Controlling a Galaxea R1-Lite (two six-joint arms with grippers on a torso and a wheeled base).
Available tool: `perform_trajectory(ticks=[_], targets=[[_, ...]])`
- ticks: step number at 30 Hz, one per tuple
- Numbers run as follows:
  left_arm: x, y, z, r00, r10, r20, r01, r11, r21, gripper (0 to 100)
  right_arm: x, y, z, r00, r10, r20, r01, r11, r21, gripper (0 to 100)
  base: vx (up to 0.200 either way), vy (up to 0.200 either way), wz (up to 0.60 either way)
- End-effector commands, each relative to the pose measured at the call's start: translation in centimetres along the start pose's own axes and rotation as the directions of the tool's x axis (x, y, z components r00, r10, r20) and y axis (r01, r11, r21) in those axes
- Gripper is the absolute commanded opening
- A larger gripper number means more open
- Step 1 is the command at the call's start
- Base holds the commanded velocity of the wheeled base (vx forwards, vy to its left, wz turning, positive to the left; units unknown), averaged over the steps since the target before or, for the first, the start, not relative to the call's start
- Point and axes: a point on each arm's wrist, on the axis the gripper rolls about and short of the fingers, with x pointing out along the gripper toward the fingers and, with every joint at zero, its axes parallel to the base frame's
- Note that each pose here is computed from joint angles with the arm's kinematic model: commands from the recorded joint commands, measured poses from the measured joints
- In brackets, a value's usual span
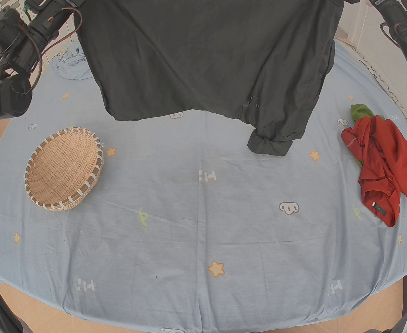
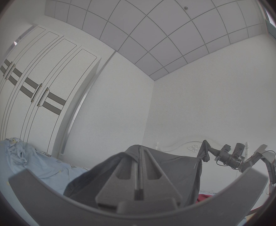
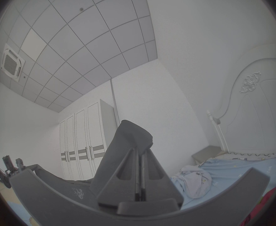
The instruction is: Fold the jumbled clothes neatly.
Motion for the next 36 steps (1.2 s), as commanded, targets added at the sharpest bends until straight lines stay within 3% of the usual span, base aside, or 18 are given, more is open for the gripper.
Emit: perform_trajectory(ticks=[1,4,8,19,20,27,28,32,36], targets=[[-0.7,-0.9,2.7,1.000,-0.005,0.024,0.004,1.000,0.015,0,-0.7,0.7,2.3,1.000,0.003,0.002,-0.003,1.000,0.009,0,0.000,0.000,0.00],[-2.0,-1.9,3.8,1.000,-0.018,-0.014,0.018,1.000,-0.007,0,-1.6,1.2,3.9,0.998,-0.001,-0.059,0.003,0.999,0.037,0,0.000,0.000,0.00],[-4.1,-2.7,3.5,0.994,-0.045,-0.103,0.039,0.997,-0.066,0,-2.9,1.8,5.4,0.989,-0.016,-0.148,0.030,0.995,0.090,0,0.000,0.000,0.00],[-9.9,-4.7,0.8,0.971,-0.044,-0.236,0.010,0.990,-0.141,0,-8.8,2.3,6.3,0.939,-0.038,-0.341,0.083,0.989,0.119,0,0.000,0.000,0.00],[-11.0,-5.4,1.0,0.966,-0.055,-0.251,0.017,0.989,-0.150,0,-10.1,2.6,6.6,0.923,-0.046,-0.383,0.100,0.988,0.121,0,0.000,0.000,0.00],[-13.6,-7.5,1.9,0.953,-0.095,-0.288,0.045,0.984,-0.174,0,-14.3,3.4,8.4,0.874,-0.005,-0.486,0.113,0.975,0.193,0,0.000,0.000,0.00],[-14.5,-8.1,2.0,0.947,-0.110,-0.303,0.055,0.981,-0.185,0,-15.5,3.7,8.8,0.854,0.005,-0.520,0.123,0.969,0.212,0,0.000,0.000,0.00],[-16.2,-9.2,1.9,0.933,-0.129,-0.335,0.057,0.975,-0.215,0,-17.7,4.1,9.6,0.821,0.024,-0.571,0.144,0.958,0.247,0,0.000,0.000,0.00],[-19.1,-11.2,2.0,0.915,-0.162,-0.369,0.057,0.958,-0.281,0,-20.4,4.4,10.1,0.781,0.023,-0.624,0.172,0.953,0.250,0,0.000,0.000,0.00]])
